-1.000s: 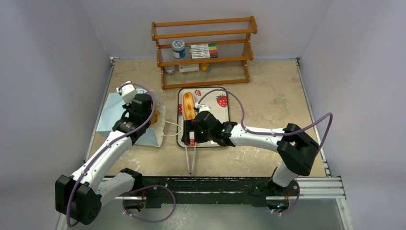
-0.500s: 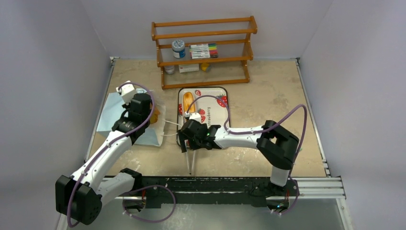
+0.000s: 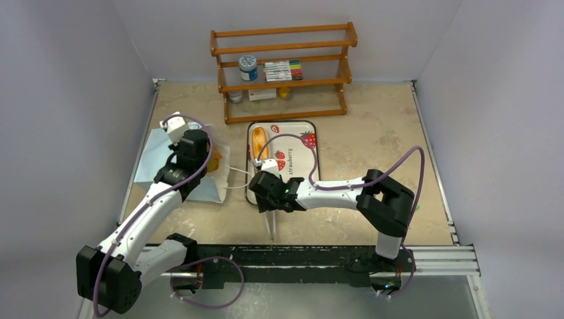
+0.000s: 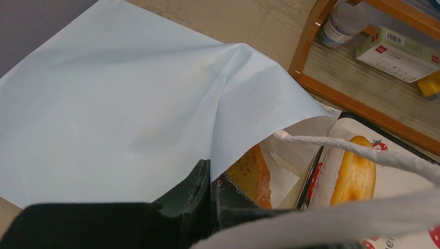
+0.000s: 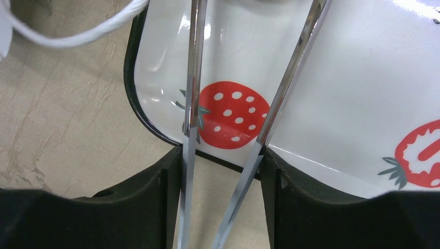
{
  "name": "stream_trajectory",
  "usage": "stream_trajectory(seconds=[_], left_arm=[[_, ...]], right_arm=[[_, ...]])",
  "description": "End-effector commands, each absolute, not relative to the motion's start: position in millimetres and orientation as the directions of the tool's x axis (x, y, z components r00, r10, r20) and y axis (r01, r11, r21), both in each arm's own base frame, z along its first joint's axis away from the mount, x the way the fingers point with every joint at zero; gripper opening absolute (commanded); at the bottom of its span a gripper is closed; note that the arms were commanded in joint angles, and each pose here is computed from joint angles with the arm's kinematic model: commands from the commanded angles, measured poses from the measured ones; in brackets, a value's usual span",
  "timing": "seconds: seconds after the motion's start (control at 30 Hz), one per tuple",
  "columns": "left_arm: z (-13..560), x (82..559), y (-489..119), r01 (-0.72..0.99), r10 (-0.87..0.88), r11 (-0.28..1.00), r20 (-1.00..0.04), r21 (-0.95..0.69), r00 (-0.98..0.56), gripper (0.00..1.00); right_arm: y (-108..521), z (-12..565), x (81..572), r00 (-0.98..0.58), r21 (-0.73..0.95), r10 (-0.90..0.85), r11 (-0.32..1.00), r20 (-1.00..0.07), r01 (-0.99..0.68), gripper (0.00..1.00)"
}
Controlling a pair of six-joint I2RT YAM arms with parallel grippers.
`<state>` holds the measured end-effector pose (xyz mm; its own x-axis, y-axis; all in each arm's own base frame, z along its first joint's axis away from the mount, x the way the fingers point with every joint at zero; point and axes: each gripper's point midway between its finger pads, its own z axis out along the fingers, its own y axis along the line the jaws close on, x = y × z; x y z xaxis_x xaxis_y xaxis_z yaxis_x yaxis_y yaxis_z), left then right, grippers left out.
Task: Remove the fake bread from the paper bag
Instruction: Pick up the clamp from the container.
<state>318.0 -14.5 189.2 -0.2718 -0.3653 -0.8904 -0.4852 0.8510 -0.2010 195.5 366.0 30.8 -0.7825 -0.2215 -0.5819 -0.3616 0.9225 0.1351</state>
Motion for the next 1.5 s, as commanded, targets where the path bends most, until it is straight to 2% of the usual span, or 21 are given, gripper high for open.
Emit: stream_trajectory(seconds=[0.0, 0.17, 0.5, 1.07, 1.23, 1.47], left_arm=[[211, 321, -12, -0.48, -0.398, 0.834, -0.898, -0.271, -0.185, 0.0], [214, 320, -9, -0.484, -0.395, 0.833, -0.9, -0.268, -0.182, 0.0], [216, 319, -8, -0.487, -0.397, 0.831, -0.9, -0.268, -0.181, 0.0], [221, 316, -5, -0.495, -0.388, 0.83, -0.903, -0.257, -0.183, 0.0], [219, 315, -5, -0.495, -0.394, 0.829, -0.901, -0.261, -0.184, 0.0], [219, 315, -5, -0.494, -0.387, 0.832, -0.902, -0.252, -0.192, 0.0]], right_arm=[[366, 38, 193, -0.767, 0.116, -0.24, 0.919, -0.595, -0.377, 0.52], [366, 59, 190, -0.75, 0.118, -0.236, 0.915, -0.618, -0.386, 0.54], [354, 59, 170, -0.784, 0.17, -0.226, 0.907, -0.578, -0.386, 0.59], [345, 83, 151, -0.8, 0.264, -0.189, 0.88, -0.569, -0.395, 0.59], [351, 83, 145, -0.794, 0.288, -0.197, 0.86, -0.575, -0.422, 0.63], [341, 54, 131, -0.804, 0.235, -0.234, 0.879, -0.547, -0.416, 0.68]])
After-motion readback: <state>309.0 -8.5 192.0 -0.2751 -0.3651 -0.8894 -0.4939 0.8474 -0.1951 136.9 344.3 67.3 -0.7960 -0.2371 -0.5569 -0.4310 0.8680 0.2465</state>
